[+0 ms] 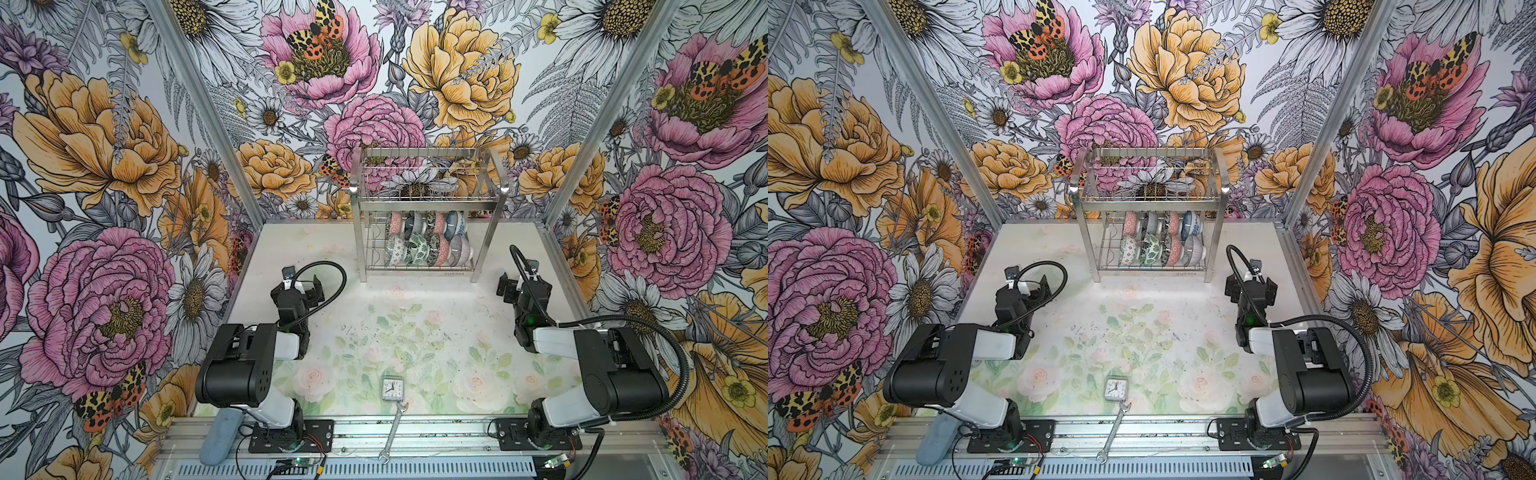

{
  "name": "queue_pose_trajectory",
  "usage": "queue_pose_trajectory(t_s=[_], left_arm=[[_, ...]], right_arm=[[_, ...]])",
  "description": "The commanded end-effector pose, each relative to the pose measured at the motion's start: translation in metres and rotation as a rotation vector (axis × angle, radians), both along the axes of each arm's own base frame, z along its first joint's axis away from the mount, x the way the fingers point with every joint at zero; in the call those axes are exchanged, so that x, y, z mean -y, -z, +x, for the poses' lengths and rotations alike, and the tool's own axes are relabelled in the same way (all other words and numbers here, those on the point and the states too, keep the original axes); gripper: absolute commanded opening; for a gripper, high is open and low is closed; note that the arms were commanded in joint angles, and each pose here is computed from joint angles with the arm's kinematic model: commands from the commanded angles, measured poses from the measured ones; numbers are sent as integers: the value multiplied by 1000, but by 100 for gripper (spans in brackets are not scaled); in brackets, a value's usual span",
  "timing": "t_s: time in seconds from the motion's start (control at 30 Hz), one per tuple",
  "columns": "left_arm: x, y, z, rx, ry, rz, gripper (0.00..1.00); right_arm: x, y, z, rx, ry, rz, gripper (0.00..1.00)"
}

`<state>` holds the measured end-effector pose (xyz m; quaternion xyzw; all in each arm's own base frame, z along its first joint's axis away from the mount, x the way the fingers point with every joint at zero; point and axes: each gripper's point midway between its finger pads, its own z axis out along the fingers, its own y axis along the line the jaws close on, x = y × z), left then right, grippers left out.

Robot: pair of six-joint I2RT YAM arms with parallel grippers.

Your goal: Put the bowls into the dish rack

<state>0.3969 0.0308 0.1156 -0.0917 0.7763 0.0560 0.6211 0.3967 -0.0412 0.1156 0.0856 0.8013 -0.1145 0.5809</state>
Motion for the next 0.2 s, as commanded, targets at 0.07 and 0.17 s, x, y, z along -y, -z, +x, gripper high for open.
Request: queue_pose_trajectory(t_s=[0.07, 0.17], left_arm=[[0, -16, 4, 51, -14, 26, 99], [8, -18, 0, 71, -10, 60, 99]], right_arm=[[0, -4, 5, 14, -2, 15, 100], [0, -5, 4, 20, -2, 15, 100]])
